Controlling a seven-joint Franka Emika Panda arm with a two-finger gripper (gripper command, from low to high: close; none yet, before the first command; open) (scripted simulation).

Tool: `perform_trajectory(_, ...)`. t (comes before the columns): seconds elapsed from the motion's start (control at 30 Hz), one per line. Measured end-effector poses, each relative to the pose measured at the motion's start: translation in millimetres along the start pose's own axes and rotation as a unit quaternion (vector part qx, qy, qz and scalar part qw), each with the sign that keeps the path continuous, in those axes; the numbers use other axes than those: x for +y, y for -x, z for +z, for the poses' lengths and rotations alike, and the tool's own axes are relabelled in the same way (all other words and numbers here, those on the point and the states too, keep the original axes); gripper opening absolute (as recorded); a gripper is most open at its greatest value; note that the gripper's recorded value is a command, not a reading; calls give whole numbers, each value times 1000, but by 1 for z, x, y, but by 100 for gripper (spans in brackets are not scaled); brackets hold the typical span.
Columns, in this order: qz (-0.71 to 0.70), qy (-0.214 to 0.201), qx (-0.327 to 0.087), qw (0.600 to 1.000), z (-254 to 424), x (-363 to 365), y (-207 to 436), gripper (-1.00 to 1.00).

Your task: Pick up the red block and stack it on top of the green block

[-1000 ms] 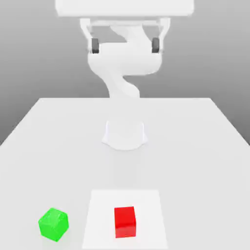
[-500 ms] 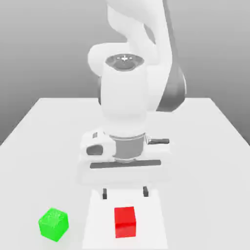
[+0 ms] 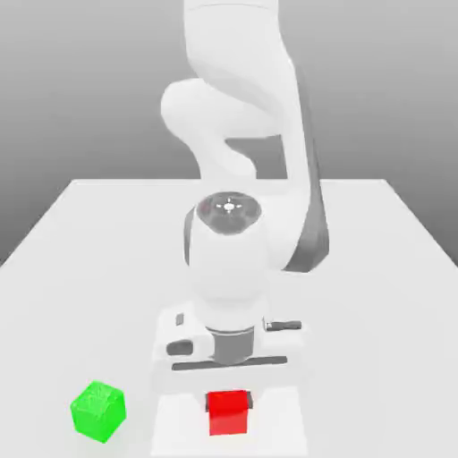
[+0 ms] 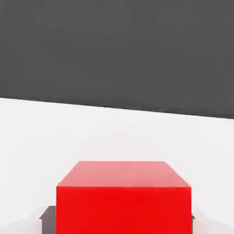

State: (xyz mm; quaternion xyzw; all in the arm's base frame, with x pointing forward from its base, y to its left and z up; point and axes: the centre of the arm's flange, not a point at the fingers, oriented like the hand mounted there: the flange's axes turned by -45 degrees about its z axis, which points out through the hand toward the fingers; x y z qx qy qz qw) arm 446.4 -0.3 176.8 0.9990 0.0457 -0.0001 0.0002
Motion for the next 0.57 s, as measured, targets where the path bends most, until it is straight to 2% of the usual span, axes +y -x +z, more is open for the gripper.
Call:
perform_trajectory(0.1,12,0,0,1000,-32,13,0,-100)
perform_trajectory(0.27,125,0,0,992,-61,138,14,-100)
perform_trajectory(0.33,151,-1,0,988,-52,167,20,-100)
perform_trajectory(0.43,159,-1,0,987,-17,175,23,-100)
perform_trajectory(0.47,159,-1,0,987,-9,176,23,100)
perform_trajectory(0.57,159,-1,0,987,-9,176,23,100)
